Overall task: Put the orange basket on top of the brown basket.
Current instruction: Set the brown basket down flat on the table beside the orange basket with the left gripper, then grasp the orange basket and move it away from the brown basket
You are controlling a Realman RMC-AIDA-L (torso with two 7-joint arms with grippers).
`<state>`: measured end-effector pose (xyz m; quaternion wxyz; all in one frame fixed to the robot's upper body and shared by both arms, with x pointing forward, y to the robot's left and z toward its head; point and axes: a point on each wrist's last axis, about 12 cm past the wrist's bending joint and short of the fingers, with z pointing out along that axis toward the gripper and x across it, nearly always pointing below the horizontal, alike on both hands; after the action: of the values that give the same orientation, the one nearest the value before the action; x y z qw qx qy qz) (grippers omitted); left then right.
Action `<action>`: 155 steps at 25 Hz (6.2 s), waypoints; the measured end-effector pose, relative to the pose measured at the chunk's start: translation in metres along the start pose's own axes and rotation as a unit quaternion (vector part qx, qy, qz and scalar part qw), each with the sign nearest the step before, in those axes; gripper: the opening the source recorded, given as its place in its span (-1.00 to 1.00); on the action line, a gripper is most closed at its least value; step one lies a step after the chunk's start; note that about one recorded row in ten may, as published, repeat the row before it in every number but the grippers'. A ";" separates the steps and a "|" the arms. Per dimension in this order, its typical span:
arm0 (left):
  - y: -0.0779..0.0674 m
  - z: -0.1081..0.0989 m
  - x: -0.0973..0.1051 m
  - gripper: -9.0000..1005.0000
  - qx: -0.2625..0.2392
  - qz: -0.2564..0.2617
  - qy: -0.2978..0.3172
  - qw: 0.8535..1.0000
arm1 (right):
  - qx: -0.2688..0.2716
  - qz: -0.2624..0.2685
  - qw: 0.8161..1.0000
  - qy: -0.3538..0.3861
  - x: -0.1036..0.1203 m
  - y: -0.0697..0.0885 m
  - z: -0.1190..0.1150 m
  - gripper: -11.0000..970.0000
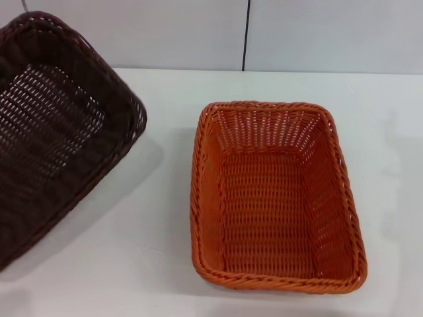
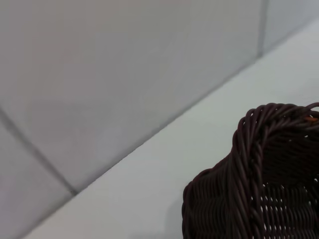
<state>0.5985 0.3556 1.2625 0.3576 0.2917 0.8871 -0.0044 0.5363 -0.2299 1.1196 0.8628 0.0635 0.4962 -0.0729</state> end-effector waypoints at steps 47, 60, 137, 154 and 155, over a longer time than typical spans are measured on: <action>-0.117 0.074 -0.080 -0.66 0.255 0.423 -0.007 0.869 | 0.052 -0.018 0.998 -0.006 -0.010 -0.021 -0.020 0.54; -0.129 0.079 -0.081 -0.61 0.261 0.395 -0.033 0.880 | 0.053 -0.021 0.998 -0.009 -0.010 -0.023 -0.021 0.54; 0.034 -0.006 0.236 0.50 -0.363 -0.291 -0.496 0.733 | -0.380 0.080 0.880 0.272 -0.065 0.101 0.072 0.54; 0.042 0.002 0.222 0.50 -0.357 -0.304 -0.503 0.726 | -0.608 0.031 0.695 0.383 -0.101 0.118 0.082 0.52; 0.042 0.002 0.222 0.50 -0.356 -0.305 -0.503 0.726 | -0.622 0.021 0.680 0.388 -0.104 0.119 0.082 0.52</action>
<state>0.4944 0.5038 1.1280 0.8084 -0.1885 0.5547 0.0568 0.5762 -0.1219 1.2547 0.4347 -0.4546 0.7162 0.3023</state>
